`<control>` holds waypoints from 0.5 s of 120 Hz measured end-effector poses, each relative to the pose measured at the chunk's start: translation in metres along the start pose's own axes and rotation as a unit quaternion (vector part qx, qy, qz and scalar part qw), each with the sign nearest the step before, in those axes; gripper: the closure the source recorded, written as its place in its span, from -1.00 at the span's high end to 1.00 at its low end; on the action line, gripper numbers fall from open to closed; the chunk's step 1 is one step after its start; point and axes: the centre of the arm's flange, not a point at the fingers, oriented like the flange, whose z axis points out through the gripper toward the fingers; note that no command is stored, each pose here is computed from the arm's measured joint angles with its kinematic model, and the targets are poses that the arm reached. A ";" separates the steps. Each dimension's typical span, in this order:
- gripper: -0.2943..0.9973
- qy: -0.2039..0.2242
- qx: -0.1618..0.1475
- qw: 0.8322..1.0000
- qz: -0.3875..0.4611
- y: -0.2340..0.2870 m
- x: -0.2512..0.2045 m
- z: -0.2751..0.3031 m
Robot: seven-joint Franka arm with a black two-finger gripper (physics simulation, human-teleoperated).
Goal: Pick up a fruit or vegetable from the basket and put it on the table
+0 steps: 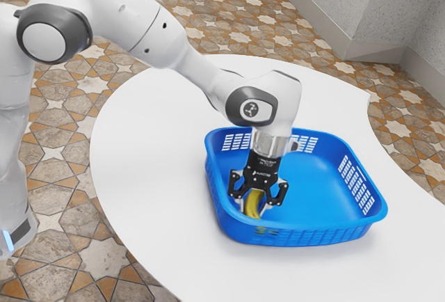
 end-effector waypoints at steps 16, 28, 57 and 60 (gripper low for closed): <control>-0.20 0.001 -0.001 1.000 0.002 0.000 -0.001 -0.001; -0.20 0.001 0.000 1.000 0.002 0.000 0.000 -0.001; -0.22 0.005 -0.007 1.000 0.011 0.001 -0.009 -0.010; -0.22 0.006 -0.008 1.000 0.012 0.001 -0.010 -0.011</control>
